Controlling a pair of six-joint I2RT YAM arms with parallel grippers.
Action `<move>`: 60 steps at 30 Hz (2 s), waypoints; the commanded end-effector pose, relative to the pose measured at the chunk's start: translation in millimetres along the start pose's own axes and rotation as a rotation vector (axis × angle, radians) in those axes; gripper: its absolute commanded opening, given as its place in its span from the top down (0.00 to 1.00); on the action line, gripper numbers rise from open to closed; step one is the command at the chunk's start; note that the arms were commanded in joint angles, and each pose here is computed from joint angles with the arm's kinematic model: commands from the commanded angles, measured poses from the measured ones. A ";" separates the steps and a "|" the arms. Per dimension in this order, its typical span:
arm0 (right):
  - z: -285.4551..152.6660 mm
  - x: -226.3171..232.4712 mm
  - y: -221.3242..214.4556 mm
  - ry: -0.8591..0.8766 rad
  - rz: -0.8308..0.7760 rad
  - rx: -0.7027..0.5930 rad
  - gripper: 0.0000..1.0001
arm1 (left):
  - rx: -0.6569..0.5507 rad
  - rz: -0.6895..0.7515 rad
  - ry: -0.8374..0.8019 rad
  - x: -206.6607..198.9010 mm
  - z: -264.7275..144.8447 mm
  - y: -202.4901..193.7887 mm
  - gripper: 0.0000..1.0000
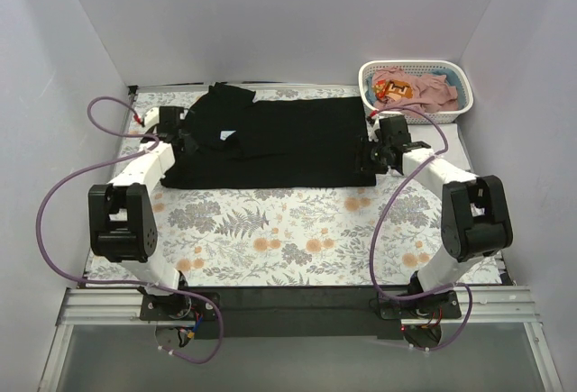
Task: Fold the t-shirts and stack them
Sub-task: Fold the tshirt
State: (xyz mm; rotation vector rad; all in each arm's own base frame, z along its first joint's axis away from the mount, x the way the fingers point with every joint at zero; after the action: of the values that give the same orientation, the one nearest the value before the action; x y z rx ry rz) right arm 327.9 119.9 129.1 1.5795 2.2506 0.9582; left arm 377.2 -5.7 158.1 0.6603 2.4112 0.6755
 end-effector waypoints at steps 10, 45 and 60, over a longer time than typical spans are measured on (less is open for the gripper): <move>35.5 -28.4 -50.3 0.063 0.211 0.073 0.46 | 0.115 -0.109 0.188 74.2 51.3 -18.9 0.58; 5.4 -26.8 -42.5 0.017 0.142 0.075 0.45 | 0.045 -0.282 0.119 70.9 8.0 62.6 0.43; 28.7 9.9 -19.4 0.033 0.014 0.081 0.46 | 0.254 -0.008 0.076 33.2 37.7 -29.0 0.52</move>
State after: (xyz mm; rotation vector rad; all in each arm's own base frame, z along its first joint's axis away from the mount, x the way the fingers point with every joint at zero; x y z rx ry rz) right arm 317.1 138.5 104.8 1.6322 2.3354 0.9884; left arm 365.3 -1.8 112.9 0.7123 2.5781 0.3928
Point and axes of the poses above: each gripper's point midway between its finger pads, its own z axis out along the fingers, its own x axis along the line the jaws close on, y = z × x, the point moved 7 cm from there along -z, back along the fingers, and after that the axes turned 14 degrees about -z, right-handed, at the moved point
